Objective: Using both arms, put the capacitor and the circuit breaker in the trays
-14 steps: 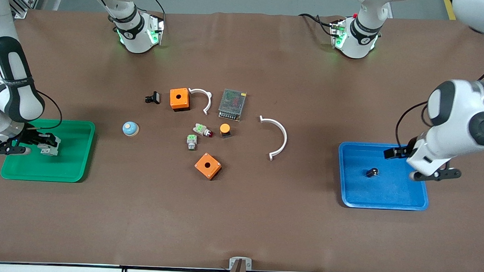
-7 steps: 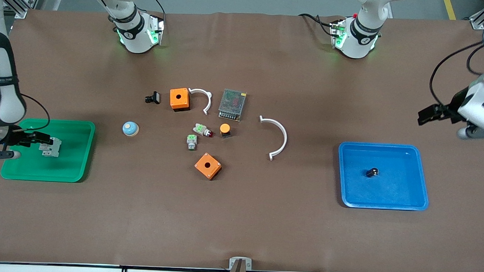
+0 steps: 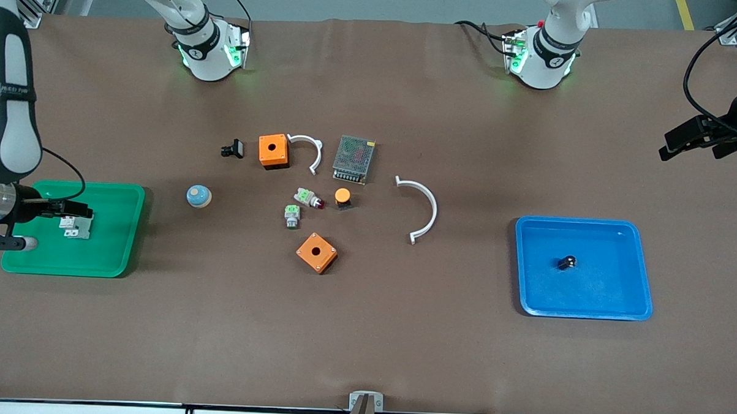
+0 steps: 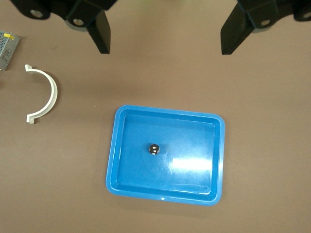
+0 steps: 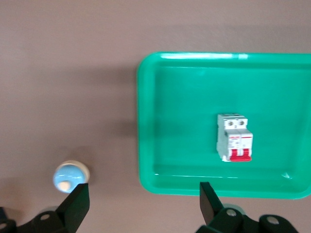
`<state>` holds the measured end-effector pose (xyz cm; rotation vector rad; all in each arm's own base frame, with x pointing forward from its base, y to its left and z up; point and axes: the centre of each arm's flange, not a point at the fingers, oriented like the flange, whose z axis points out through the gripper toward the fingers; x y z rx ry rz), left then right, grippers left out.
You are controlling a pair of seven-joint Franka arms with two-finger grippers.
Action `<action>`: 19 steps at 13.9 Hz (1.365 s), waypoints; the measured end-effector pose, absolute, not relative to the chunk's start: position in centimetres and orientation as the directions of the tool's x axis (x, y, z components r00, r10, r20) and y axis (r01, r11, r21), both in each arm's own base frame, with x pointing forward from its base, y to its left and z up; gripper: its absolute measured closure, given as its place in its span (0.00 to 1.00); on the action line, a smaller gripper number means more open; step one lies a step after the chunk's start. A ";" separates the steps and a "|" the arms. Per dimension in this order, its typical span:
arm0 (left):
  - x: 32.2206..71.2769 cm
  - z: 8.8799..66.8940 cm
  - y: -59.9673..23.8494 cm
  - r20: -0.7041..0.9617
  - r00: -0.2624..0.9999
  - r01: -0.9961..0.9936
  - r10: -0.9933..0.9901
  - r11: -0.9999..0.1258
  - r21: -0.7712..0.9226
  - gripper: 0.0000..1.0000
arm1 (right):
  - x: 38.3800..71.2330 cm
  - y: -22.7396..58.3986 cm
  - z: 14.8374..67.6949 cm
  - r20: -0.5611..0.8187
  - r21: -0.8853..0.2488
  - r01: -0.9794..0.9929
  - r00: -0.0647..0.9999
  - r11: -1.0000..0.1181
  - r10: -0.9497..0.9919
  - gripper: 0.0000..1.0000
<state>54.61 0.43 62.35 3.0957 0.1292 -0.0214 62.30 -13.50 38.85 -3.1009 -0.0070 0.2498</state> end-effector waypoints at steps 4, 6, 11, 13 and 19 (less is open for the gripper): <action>55.2 61.7 0.5 -0.026 0.996 0.085 0.084 -0.995 0.046 0.00 | 62.1 -6.8 44.0 -0.130 -0.014 -0.011 0.991 -1.000 -0.009 0.00; 55.2 62.5 0.5 -0.010 0.997 0.083 0.083 -0.995 0.047 0.00 | 61.8 -2.3 46.7 -0.136 -0.005 -0.023 0.991 -1.000 -0.022 0.00; 55.3 62.7 0.5 -0.005 0.997 0.082 0.082 -0.995 0.048 0.00 | 61.3 -0.4 55.0 -0.122 -0.001 -0.015 0.992 -1.000 -0.015 0.00; 55.3 62.7 0.4 -0.005 0.997 0.081 0.081 -0.996 0.048 0.00 | 61.2 -1.0 56.9 -0.112 0.000 -0.026 0.993 -1.000 -0.026 0.00; 55.3 62.9 -1.3 -0.001 0.998 0.055 0.055 -0.997 0.049 0.00 | 61.2 -1.9 57.3 -0.111 0.003 -0.042 0.993 -0.999 -0.042 0.00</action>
